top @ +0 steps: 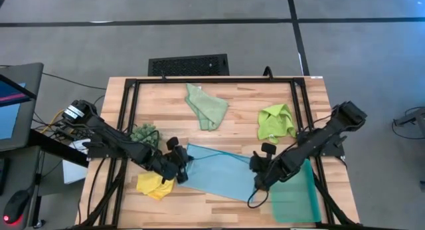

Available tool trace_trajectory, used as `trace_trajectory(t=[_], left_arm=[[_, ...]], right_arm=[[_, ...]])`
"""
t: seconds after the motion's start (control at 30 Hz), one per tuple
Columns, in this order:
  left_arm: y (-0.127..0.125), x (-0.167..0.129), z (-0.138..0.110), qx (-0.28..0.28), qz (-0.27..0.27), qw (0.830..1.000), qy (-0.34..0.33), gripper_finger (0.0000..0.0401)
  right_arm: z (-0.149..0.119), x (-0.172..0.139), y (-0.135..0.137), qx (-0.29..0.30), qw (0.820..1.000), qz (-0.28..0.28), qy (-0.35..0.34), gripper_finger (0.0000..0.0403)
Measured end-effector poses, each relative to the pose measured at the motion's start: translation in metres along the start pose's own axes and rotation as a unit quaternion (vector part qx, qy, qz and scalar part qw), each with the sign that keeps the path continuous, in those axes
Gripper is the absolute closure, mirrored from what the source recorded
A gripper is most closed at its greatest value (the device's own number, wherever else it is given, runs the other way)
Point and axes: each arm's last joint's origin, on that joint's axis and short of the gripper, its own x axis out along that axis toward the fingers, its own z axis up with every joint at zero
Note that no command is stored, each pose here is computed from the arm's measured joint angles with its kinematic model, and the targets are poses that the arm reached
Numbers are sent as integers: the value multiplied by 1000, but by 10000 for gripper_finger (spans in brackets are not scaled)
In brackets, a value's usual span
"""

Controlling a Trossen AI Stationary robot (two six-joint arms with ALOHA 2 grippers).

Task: Fold microfiber towels
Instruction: Fold the blue microfiber cloth

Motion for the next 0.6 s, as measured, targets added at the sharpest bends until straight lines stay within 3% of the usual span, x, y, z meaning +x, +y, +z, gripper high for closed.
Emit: trace_trajectory(t=[0.2, 0.37, 0.6], left_arm=[[1, -1, 0, 9, 14, 1000, 6, 401], [19, 8, -11, 1, 61, 998, 24, 401], [35, 18, -22, -15, 83, 996, 21, 401]], right_arm=[[0, -5, 3, 1, 1000, 17, -13, 394], [-1, 11, 5, -9, 1000, -8, 11, 394], [0, 33, 3, -13, 998, -44, 46, 394]])
